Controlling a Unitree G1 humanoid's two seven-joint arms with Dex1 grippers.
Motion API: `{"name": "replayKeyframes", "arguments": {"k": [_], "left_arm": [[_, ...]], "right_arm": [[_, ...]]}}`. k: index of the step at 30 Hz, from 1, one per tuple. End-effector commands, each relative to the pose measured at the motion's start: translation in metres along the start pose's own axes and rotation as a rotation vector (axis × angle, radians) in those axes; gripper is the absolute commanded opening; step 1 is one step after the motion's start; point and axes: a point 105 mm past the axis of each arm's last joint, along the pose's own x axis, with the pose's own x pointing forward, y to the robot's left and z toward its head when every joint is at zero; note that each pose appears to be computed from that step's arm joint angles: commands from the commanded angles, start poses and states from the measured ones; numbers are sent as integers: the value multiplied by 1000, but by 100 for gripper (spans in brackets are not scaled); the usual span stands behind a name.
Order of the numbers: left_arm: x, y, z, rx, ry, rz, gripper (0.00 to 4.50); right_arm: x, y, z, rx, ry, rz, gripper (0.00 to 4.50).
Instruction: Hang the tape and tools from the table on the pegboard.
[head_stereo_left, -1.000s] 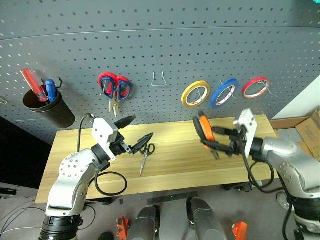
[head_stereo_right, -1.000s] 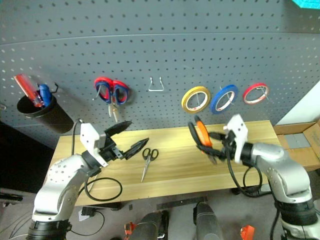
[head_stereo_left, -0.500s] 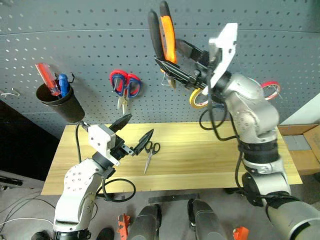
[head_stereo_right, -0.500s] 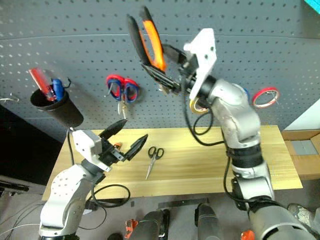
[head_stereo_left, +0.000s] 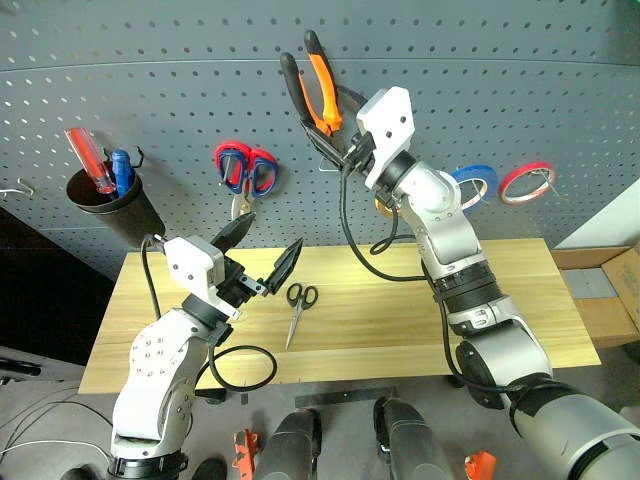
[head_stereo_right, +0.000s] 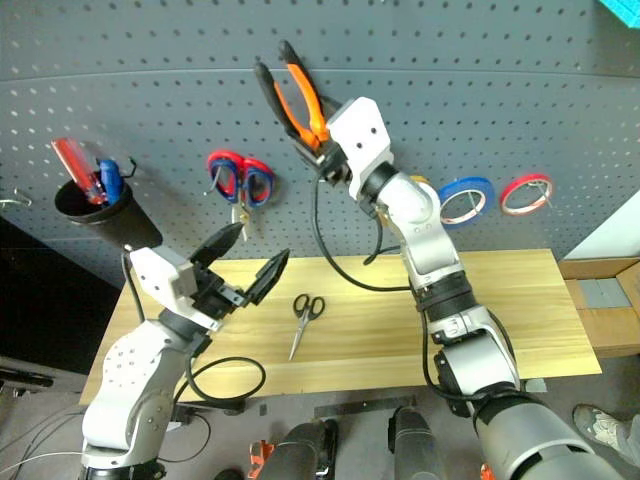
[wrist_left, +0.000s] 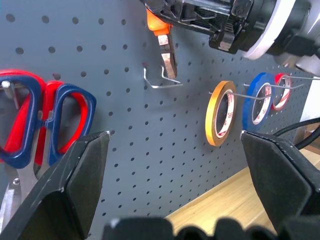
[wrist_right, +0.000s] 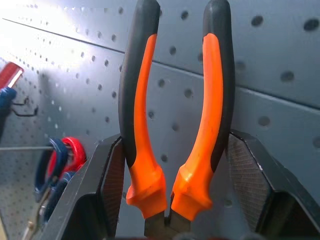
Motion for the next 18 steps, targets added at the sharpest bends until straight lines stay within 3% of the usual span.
{"name": "replayKeyframes", "arguments": {"k": [1, 18], "left_arm": [[-1, -3, 15, 31, -44, -9, 450], [-4, 4, 10, 62, -7, 16, 450]], "right_arm": [[11, -11, 26, -40, -98, -68, 250], [-1, -1, -28, 88, 28, -318, 250]]}}
